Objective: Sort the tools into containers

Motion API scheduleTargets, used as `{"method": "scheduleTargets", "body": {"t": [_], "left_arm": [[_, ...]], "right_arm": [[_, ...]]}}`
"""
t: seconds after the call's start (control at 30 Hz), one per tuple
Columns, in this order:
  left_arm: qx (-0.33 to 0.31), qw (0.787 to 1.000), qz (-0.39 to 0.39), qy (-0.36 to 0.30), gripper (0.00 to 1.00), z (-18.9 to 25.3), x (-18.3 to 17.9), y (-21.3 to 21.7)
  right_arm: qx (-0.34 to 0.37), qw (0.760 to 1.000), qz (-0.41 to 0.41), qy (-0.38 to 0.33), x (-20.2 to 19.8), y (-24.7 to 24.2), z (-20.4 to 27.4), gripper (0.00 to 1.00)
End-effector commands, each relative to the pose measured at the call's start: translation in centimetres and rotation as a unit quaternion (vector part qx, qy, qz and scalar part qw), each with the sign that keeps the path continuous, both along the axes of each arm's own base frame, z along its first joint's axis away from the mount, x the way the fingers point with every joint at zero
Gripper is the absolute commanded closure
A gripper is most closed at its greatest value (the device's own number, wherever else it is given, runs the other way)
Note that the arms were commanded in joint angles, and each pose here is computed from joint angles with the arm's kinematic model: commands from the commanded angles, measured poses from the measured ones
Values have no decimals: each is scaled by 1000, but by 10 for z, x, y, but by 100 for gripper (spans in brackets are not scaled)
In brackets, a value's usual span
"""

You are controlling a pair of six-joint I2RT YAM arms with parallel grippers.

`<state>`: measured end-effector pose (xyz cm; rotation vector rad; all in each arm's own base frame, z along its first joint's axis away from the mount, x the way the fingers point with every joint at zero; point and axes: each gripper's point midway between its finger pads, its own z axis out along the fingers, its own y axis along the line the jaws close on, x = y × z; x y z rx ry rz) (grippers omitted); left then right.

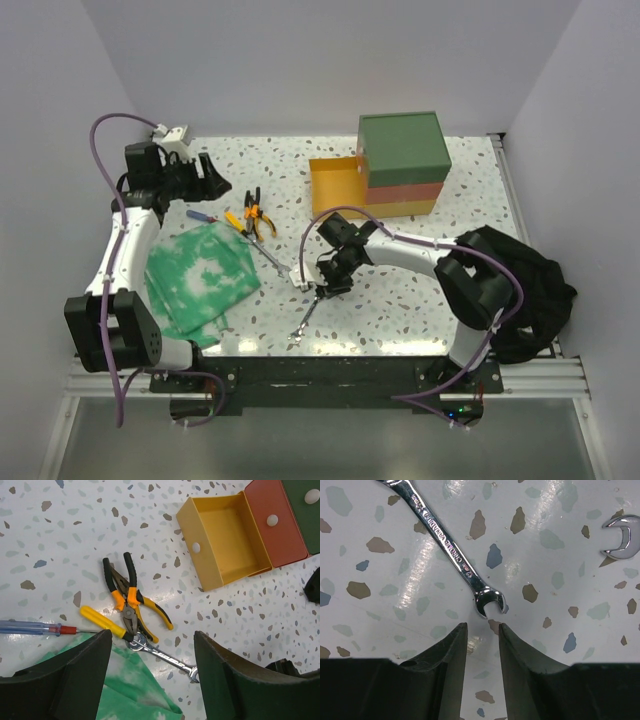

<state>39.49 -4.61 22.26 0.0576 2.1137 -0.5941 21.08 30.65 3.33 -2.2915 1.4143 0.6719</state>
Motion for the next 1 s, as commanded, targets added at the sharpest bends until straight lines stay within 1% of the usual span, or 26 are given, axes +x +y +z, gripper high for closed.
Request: {"method": "scheduleTargets", "body": {"t": [0.0, 0.3, 0.43, 0.5, 0.57, 0.6, 0.63, 0.67, 0.7, 0.73, 0.77, 0.8, 0.87, 0.93, 0.97], "left_arm": [[-1, 1000, -3, -18, 28, 10, -5, 0], [-3, 1000, 3, -11, 28, 0, -4, 1], [-6, 1000, 5, 0, 29, -8, -9, 1], [-19, 1000, -3, 8, 29, -15, -15, -4], [-36, 999, -19, 13, 28, -20, -20, -12], [-44, 998, -24, 30, 28, -31, -25, -15], [-53, 997, -34, 38, 28, -36, -28, -19], [-80, 993, -70, 47, 29, -37, -36, -31], [-97, 989, -92, 65, 29, -46, -41, -38], [-111, 984, -115, 72, 29, -50, -47, -46], [-130, 977, -156, 68, 29, -48, -55, -56], [-138, 972, -176, 73, 29, -55, -60, -62], [-128, 965, -218, 63, 29, -64, -68, -71], [-132, 958, -244, 78, 29, -78, -75, -82], [-126, 952, -268, 79, 29, -85, -82, -87]], "right_arm": [[11, 1000, 7, -5, 1, 7, -5, 65], [0, 1000, 14, 1, -7, 15, -12, 65], [-20, 1000, 18, -9, -10, 12, -24, 66], [-31, 999, 18, -13, -13, 9, -32, 72], [-35, 999, 17, -32, -11, 11, -35, 83], [-40, 998, 20, -34, -15, 10, -39, 87], [-44, 998, 19, -38, -15, 10, -41, 91], [-48, 998, 14, -46, -12, 11, -41, 97], [-49, 998, 11, -49, -12, 11, -42, 99], [-48, 997, 7, -54, -11, 11, -42, 100], [-40, 997, -4, -70, -4, 15, -40, 100], [-36, 996, -8, -77, -4, 13, -40, 100], [-7, 994, -22, -106, 6, 20, -34, 100], [7, 992, -25, -120, 3, 14, -31, 100], [15, 991, -28, -126, 2, 11, -34, 100]]}}
